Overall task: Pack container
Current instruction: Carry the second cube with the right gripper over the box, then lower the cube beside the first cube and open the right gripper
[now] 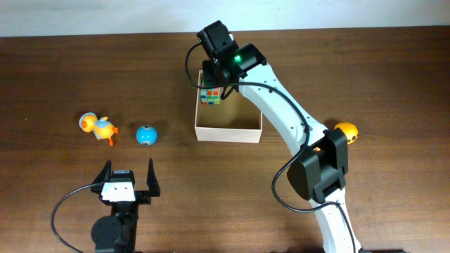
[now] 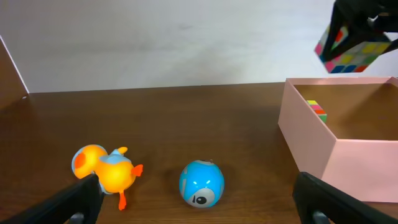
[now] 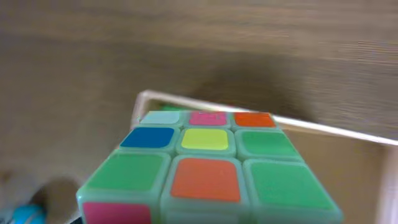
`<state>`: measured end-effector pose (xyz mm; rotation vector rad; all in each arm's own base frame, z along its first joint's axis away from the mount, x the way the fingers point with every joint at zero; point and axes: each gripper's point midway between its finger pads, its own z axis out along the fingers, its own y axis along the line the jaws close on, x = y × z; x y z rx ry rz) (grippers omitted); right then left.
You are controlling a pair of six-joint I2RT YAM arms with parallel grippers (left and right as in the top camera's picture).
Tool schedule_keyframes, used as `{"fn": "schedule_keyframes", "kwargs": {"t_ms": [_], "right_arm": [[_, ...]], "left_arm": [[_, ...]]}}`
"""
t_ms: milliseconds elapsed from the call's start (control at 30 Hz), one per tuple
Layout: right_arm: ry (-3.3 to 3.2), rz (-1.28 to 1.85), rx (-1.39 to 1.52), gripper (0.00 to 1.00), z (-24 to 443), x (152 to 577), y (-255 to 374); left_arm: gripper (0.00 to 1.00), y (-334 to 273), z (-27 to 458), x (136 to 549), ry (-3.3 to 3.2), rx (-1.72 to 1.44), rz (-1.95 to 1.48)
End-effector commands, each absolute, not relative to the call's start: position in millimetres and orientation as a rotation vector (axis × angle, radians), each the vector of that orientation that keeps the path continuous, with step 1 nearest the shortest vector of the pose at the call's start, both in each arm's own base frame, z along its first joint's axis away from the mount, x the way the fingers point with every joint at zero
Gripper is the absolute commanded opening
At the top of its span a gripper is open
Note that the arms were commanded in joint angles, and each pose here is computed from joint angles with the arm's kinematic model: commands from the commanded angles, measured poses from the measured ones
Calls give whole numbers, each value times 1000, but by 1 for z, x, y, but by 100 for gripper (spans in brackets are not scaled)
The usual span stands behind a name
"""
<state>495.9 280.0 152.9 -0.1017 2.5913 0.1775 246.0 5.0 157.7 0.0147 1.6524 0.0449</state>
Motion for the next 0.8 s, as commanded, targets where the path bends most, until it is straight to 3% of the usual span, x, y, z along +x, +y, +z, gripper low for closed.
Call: {"fn": "schedule_keyframes", "kwargs": {"t_ms": [0,333,767], "right_arm": [[2544,42,49,49,156,506,256],[2646,-11,152,48,104,490,247],[2684,-24,181,49,72,491,250]], "left_arm": [[99,5,156,246,1650,28,56],[99,4,156,246,1650,29,56],[99,5,156,246,1650,28,56]]}}
